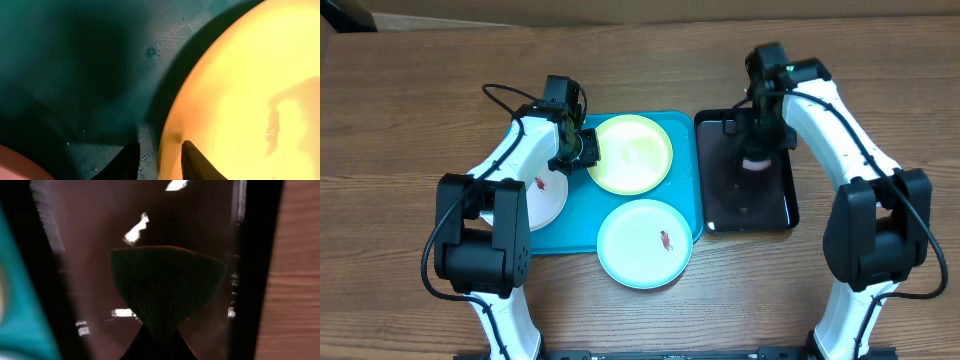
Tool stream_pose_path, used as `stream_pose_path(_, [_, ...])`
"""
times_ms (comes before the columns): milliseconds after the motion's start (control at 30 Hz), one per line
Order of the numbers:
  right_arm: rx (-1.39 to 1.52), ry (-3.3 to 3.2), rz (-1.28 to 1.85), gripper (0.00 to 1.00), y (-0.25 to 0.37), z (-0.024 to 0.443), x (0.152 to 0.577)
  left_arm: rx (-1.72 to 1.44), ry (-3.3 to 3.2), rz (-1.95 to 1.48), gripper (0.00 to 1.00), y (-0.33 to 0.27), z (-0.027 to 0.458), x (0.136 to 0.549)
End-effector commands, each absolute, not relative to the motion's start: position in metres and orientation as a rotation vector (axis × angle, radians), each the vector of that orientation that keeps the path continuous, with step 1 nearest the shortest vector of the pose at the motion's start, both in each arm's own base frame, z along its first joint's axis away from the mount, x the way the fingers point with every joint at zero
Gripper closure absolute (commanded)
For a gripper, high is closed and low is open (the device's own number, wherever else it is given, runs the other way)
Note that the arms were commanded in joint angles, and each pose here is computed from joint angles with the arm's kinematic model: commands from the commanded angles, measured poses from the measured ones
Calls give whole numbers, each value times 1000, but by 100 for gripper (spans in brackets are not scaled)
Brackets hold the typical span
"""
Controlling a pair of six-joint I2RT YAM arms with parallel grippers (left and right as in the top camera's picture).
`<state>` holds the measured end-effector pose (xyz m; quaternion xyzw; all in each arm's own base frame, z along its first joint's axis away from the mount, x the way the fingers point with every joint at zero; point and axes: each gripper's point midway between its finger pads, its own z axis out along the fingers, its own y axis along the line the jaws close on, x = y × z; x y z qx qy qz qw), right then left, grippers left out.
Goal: Clean dirty plates on tray and stack at the side
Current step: 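Return the green sponge to the black tray and raise the right gripper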
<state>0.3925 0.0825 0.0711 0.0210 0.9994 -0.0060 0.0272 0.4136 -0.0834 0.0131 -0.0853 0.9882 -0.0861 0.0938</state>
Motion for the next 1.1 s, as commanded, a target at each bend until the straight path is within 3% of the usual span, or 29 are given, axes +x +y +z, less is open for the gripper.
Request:
stream_pose_path(0, [55,3054,-149,96,66,57,389,-254,2928,-253,70,-84,11,418])
stream_pose_path(67, [53,3046,-146,94,67,49,389,-253,2927,-253,70,-84,11,419])
stream_pose_path(100, [54,3041,-144,86,67,45,390,-253,2927,-253,70,-84,11,419])
stream_pose_path(133, [54,3034,-141,71,67,43,391,-253,2928,-252,69,-84,11,418])
stream_pose_path(200, [60,3022,-135,57,67,42,394,-254,2932,-252,68,-84,11,418])
stream_pose_path(367, [72,2975,-117,53,68,64,409,-254,2936,-250,65,-84,11,417])
stream_pose_path(400, [77,2963,-114,50,67,74,413,-255,2936,-250,65,-84,11,416])
stream_pose_path(467, [94,2941,-106,36,65,91,421,-255,2937,-250,65,-84,11,416])
stream_pose_path(633, [265,2864,-90,34,37,125,442,-255,2944,-249,66,-84,10,414])
stream_pose_path(800, [510,2825,-89,18,-10,128,445,-260,2956,-226,67,-81,1,408])
stream_pose_path(867, [562,2825,-96,4,-26,126,443,-262,2953,-206,78,-78,-1,408])
stream_pose_path(933, [606,2823,-104,0,-40,125,440,-261,2949,-209,93,-79,-2,408])
stream_pose_path(1067, [673,2802,-111,0,-61,126,439,-258,2944,-225,96,-81,0,410])
